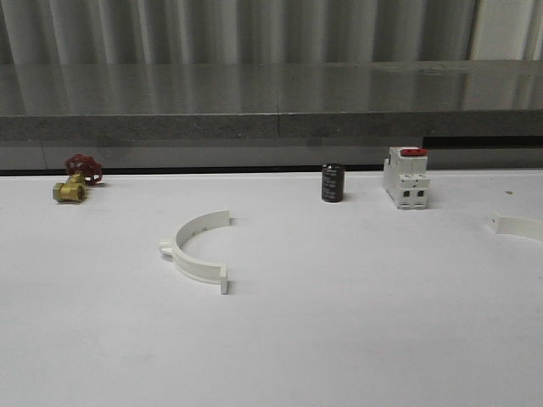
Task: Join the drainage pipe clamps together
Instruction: 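Lower the right gripper onto the other white half-clamp and grasp its end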
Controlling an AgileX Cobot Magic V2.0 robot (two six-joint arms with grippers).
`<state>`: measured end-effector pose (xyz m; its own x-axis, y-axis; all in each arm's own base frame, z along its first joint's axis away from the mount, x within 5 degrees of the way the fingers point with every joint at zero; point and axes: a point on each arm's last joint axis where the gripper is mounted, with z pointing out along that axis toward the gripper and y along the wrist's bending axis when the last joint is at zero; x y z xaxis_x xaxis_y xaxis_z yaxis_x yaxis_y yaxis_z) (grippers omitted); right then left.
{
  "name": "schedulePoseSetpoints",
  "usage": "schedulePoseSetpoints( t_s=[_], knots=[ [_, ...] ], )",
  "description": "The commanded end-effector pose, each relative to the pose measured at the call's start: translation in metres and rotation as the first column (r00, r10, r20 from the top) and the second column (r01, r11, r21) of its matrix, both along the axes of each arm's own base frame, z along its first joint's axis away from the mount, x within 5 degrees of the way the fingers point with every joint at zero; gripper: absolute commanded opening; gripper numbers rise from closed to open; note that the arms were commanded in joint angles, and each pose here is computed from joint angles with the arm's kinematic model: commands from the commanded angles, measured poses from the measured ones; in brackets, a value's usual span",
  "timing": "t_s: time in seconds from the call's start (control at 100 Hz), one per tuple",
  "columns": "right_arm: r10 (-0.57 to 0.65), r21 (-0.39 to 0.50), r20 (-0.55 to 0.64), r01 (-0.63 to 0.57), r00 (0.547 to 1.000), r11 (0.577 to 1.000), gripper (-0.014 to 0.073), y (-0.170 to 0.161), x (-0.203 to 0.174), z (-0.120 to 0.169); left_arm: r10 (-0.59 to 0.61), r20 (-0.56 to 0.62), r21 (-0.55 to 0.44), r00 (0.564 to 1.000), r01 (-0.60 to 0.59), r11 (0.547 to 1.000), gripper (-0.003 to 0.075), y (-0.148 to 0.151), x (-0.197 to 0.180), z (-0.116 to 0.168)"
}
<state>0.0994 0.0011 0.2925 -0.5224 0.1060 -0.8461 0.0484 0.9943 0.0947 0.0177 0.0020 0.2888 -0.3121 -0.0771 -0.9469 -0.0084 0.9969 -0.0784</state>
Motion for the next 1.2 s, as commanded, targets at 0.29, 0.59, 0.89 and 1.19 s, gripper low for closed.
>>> schedulePoseSetpoints(
  t_s=[0.29, 0.59, 0.89, 1.19],
  knots=[
    [-0.004, -0.020, -0.279, -0.002, 0.960, 1.000, 0.0397, 0.000, 0.083, 0.011, 0.002, 0.072, 0.000, 0.997, -0.002, 1.000, -0.0021, 0.000, 0.001, 0.012],
    [-0.092, -0.012, -0.485, 0.098, 0.870, 0.995, 0.0397, -0.020, 0.152, -0.013, 0.002, 0.072, 0.000, 0.997, -0.002, 1.000, -0.0021, 0.000, 0.001, 0.012],
    [-0.109, -0.027, -0.584, 0.115, 0.804, 0.993, 0.0397, -0.034, 0.222, -0.054, 0.002, 0.072, 0.000, 0.997, -0.002, 1.000, -0.0021, 0.000, 0.001, 0.012],
    [-0.112, -0.029, -0.668, 0.125, 0.736, 0.992, 0.0397, -0.043, 0.264, -0.096, 0.002, 0.072, 0.000, 0.997, -0.002, 1.000, -0.0021, 0.000, 0.001, 0.012]
  ],
)
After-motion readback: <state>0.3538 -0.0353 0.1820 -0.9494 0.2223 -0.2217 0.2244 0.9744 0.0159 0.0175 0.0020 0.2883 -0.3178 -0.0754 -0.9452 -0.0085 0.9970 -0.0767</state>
